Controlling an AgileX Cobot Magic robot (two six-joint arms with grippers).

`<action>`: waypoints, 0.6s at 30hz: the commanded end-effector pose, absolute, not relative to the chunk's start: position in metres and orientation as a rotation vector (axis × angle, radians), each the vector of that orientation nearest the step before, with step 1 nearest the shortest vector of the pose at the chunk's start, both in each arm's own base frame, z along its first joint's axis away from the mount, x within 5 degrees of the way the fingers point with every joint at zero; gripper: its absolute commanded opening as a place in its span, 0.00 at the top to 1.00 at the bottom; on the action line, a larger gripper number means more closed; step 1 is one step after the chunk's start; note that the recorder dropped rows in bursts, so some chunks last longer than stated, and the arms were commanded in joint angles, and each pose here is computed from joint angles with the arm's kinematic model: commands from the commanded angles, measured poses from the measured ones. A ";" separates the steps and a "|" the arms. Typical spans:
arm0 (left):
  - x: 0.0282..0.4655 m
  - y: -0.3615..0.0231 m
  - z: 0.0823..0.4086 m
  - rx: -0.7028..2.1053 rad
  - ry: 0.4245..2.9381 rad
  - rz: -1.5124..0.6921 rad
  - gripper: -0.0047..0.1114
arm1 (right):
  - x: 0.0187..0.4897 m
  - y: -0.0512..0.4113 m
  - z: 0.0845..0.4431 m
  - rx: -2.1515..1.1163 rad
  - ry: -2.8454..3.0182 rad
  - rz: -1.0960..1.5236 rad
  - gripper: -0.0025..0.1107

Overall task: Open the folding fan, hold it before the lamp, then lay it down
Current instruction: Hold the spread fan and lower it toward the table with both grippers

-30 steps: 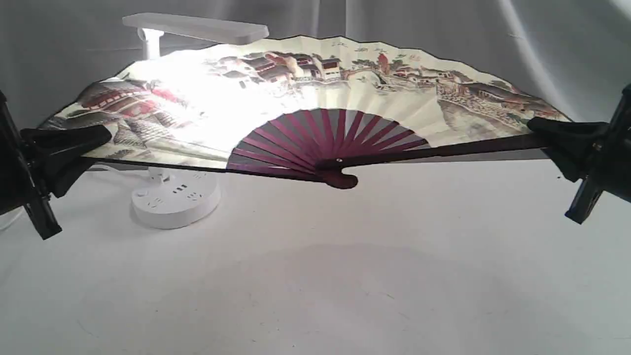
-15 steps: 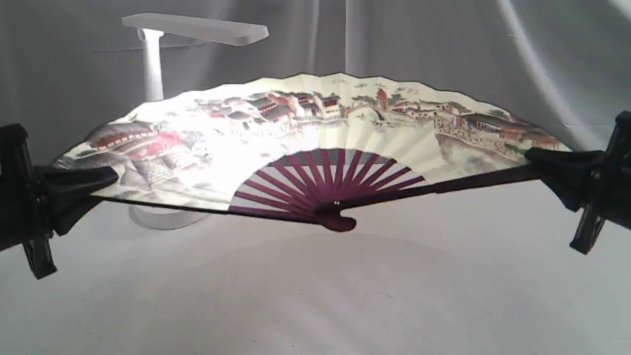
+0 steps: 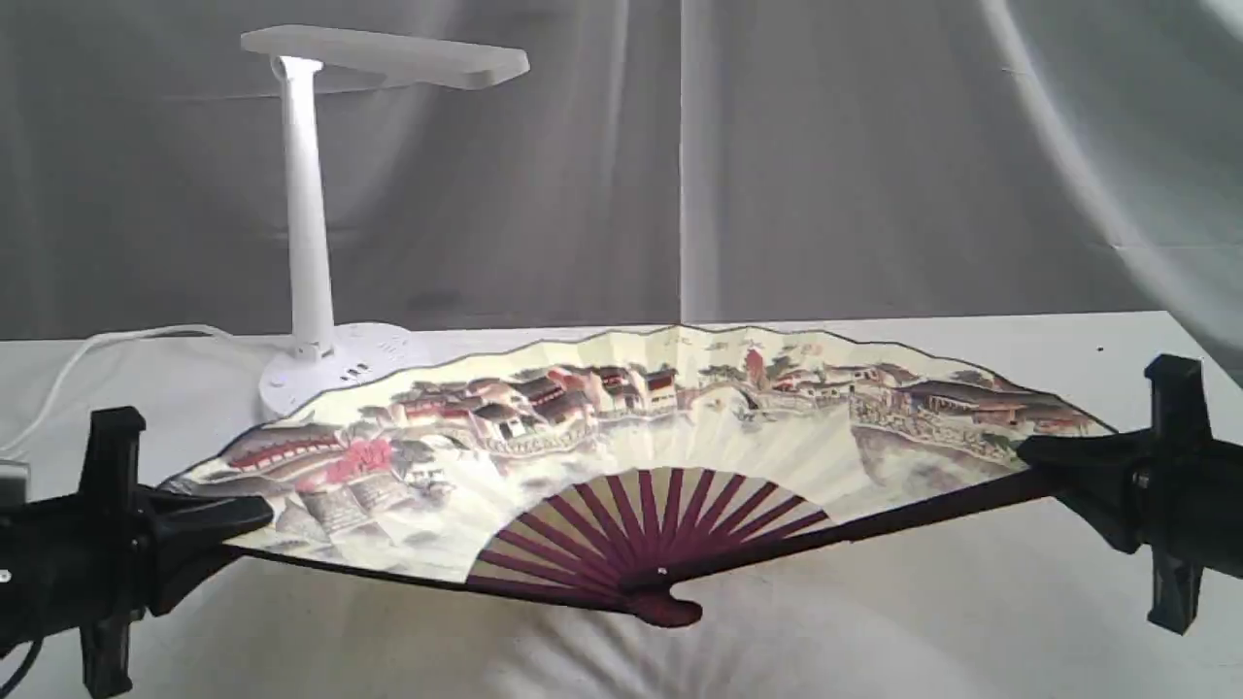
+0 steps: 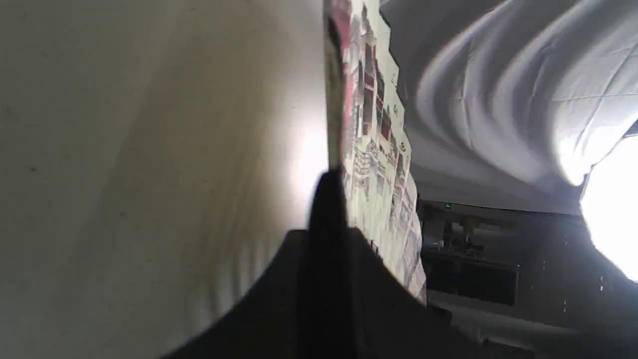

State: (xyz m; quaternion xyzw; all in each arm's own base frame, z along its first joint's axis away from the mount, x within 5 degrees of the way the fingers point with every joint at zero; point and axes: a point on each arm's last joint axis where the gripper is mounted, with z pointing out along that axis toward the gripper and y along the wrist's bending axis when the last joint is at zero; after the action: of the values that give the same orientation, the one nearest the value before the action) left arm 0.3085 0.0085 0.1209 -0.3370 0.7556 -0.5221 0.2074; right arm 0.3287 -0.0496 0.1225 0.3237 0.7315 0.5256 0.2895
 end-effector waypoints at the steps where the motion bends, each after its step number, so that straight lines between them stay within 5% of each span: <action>1: 0.309 0.032 0.089 -1.046 2.171 -1.136 0.96 | 0.333 -0.081 0.117 1.016 1.900 1.128 0.98; 18: 0.308 0.037 0.074 -1.070 2.214 -1.036 0.96 | 0.330 -0.088 0.106 1.018 2.008 0.941 0.98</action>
State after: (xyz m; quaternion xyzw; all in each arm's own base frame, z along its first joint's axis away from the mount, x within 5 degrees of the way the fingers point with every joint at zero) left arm 0.3083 0.0062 0.0924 -0.3350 0.7678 -0.5078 0.2010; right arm 0.3260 -0.0509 0.1102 0.3193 0.7724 0.4677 0.2877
